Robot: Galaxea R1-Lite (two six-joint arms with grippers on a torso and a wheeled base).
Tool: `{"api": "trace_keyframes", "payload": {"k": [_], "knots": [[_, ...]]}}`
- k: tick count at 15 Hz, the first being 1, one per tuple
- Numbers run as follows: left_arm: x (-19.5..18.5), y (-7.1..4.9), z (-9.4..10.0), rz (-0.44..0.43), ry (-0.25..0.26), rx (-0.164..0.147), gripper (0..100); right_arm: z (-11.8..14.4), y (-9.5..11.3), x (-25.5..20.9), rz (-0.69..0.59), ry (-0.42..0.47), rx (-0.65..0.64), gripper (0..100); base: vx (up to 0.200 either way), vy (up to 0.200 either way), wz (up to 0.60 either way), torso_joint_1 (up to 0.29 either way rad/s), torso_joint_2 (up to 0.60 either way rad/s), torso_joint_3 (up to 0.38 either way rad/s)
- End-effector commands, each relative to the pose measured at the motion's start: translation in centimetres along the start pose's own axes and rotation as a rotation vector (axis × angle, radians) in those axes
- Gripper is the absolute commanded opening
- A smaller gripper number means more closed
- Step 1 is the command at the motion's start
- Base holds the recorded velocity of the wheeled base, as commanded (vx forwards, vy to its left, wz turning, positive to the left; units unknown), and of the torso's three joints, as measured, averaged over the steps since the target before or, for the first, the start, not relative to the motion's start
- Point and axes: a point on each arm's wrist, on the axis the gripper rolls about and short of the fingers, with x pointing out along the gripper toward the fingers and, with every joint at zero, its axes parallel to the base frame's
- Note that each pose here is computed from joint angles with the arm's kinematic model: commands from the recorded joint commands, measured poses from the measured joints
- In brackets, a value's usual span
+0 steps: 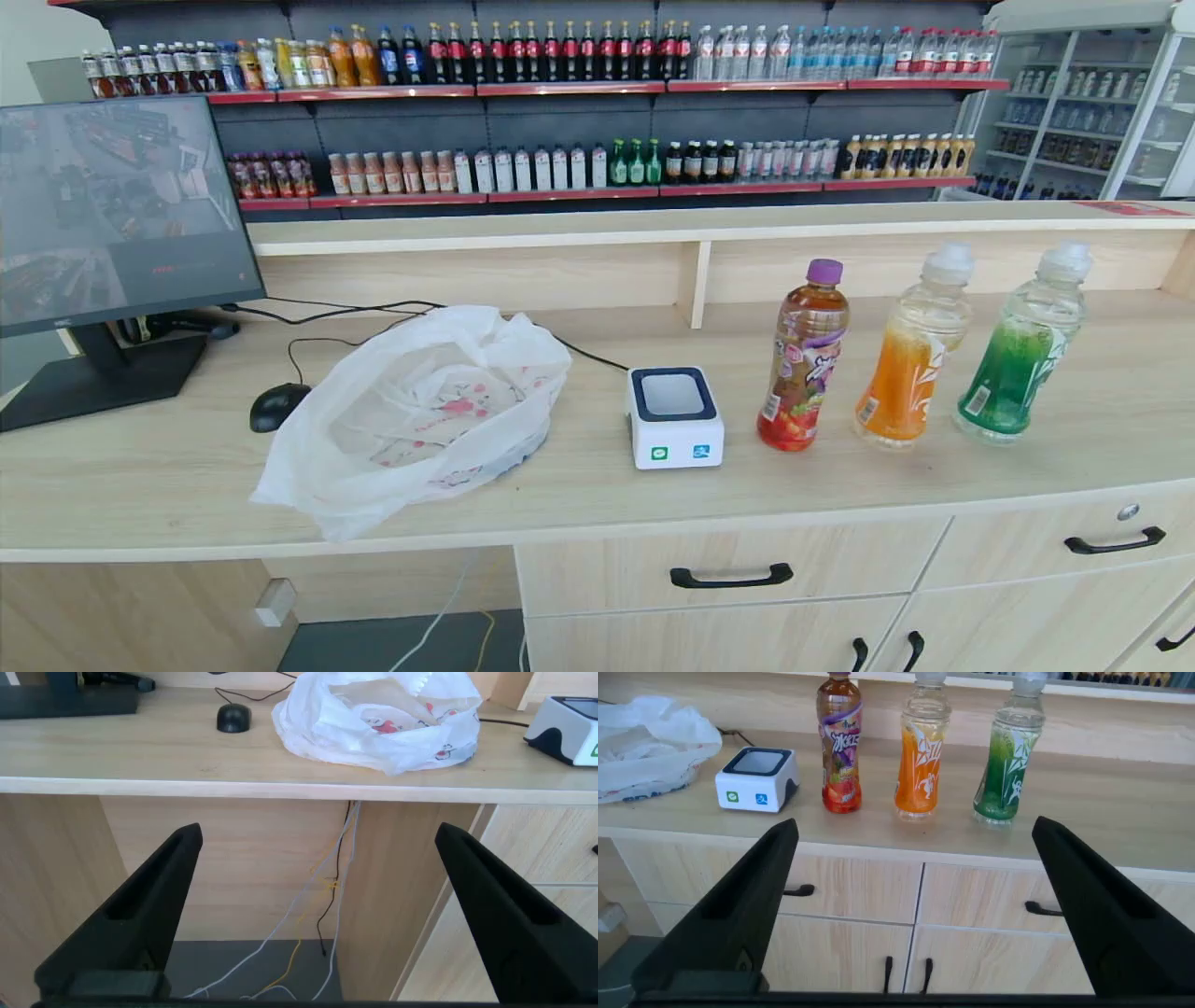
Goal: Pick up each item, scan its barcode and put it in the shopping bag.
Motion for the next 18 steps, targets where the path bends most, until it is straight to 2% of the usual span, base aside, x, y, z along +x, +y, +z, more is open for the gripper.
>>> {"api": "trace_keyframes", "payload": {"k": [1,6,8,11,13,15,17,18], "knots": [[0.0,0.0,0.0,0.0,-0.001,0.0,100,0.6,-0.1,1.9,0.057,0.08,0.012,100,0.0,0.0,0.0,0.0,0.0,0.0],[0.0,0.0,0.0,0.0,-0.001,0.0,100,5.7,-0.3,7.8,0.205,0.14,0.049,100,0.0,0.0,0.0,0.0,0.0,0.0],[0.0,0.0,0.0,0.0,-0.001,0.0,100,5.8,-0.1,8.6,0.221,0.135,0.074,100,0.0,0.0,0.0,0.0,0.0,0.0],[0.0,0.0,0.0,0.0,-0.001,0.0,100,6.5,0.8,10.5,0.317,0.12,0.142,100,0.0,0.0,0.0,0.0,0.0,0.0],[0.0,0.0,0.0,0.0,-0.001,0.0,100,6.4,1.4,11.0,0.364,0.135,0.187,100,0.0,0.0,0.0,0.0,0.0,0.0],[0.0,0.0,0.0,0.0,-0.001,0.0,100,5.3,2.7,13.8,0.404,0.168,0.207,100,0.0,0.0,0.0,0.0,0.0,0.0],[0.0,0.0,0.0,0.0,-0.001,0.0,100,3.6,3.2,15.2,0.407,0.182,0.188,100,0.0,0.0,0.0,0.0,0.0,0.0],[0.0,0.0,0.0,0.0,-0.001,0.0,100,2.2,3.7,16.6,0.4,0.195,0.137,100,0.0,0.0,0.0,0.0,0.0,0.0]]}}
